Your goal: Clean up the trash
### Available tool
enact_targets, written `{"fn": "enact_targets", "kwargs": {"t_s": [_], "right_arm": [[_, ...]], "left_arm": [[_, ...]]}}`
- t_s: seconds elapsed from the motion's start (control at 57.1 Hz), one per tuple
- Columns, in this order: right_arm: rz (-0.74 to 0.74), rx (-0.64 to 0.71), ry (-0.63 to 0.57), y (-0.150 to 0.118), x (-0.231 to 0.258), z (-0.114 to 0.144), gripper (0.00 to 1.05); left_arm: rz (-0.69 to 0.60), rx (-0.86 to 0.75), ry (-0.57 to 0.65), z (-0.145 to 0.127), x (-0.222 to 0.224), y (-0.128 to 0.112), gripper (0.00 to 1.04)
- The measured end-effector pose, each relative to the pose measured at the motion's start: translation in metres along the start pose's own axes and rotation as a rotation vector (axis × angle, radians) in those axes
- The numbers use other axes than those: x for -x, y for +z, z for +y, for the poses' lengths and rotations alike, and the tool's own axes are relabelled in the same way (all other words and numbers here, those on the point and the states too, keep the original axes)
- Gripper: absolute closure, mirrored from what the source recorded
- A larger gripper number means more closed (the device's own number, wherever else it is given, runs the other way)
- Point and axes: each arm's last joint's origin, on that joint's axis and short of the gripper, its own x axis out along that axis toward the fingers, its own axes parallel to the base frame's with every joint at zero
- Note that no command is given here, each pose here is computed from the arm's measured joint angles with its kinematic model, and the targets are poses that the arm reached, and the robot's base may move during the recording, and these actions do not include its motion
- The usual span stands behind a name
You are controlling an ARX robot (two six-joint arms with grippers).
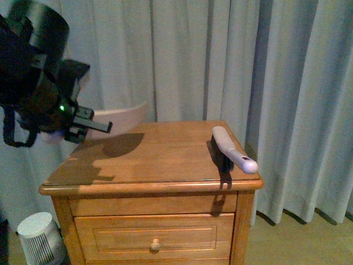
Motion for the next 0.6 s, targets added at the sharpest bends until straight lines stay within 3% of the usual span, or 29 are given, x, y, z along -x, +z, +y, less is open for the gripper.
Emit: {"fn": "enact_targets", "kwargs": {"t_s": [0.158, 0.28, 0.595], "right_arm": [[0.000, 0.000, 0.000, 0.000, 0.000, 0.000, 0.07], [0.000, 0.000, 0.000, 0.000, 0.000, 0.000, 0.07], [0.000, 0.000, 0.000, 0.000, 0.000, 0.000, 0.07]], "left_arm": [[-0.252, -0.019, 0.070, 0.020, 0.064, 0.011, 0.76], [-0.353, -0.017, 0.087, 0.026, 0.105, 0.008, 0.76], [-0.498, -0.001, 0.042, 0.035, 0.203, -0.042, 0.76]]}}
